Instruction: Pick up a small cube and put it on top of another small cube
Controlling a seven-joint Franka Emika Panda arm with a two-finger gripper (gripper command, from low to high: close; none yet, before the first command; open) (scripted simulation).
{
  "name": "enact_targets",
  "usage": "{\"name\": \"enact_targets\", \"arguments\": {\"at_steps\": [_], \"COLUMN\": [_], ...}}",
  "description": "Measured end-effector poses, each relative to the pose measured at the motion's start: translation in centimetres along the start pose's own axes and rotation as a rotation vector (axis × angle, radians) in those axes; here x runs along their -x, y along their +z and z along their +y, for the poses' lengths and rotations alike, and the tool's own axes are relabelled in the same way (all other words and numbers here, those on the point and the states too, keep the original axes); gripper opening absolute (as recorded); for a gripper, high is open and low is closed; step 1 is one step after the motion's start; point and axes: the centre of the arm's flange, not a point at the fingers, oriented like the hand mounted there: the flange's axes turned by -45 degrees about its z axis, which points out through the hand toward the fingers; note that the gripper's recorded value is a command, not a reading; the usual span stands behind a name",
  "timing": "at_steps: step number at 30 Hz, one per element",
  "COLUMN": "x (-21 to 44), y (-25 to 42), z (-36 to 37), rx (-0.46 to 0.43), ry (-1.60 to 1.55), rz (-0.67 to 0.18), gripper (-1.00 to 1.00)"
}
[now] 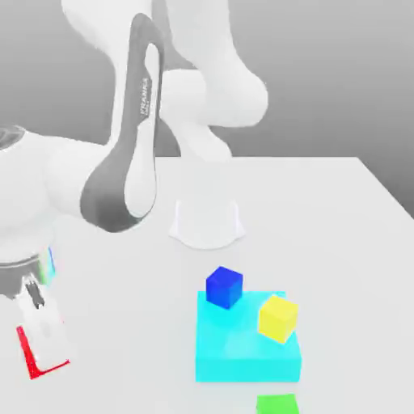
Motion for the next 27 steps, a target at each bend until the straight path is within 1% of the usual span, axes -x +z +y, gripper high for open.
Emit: {"name": "enact_targets", "arguments": {"at_steps": [6, 13, 19, 26, 27], "x": [8.7, 17.9, 25.1, 26.0, 26.1], "y": [-3.5, -5.9, -6.2, -0.4, 0.2], "z": [-3.7, -3.8, -2.5, -2.2, -2.2], "rx": [-0.002, 0.000, 0.005, 0.009, 0.009], "ry": [-0.255, -0.511, -0.738, -0.772, -0.772], "rz": [-0.003, -0.003, -0.002, 0.000, 0.000], "gripper": [-1.00, -1.00, -1.00, -1.00, 1.00]}}
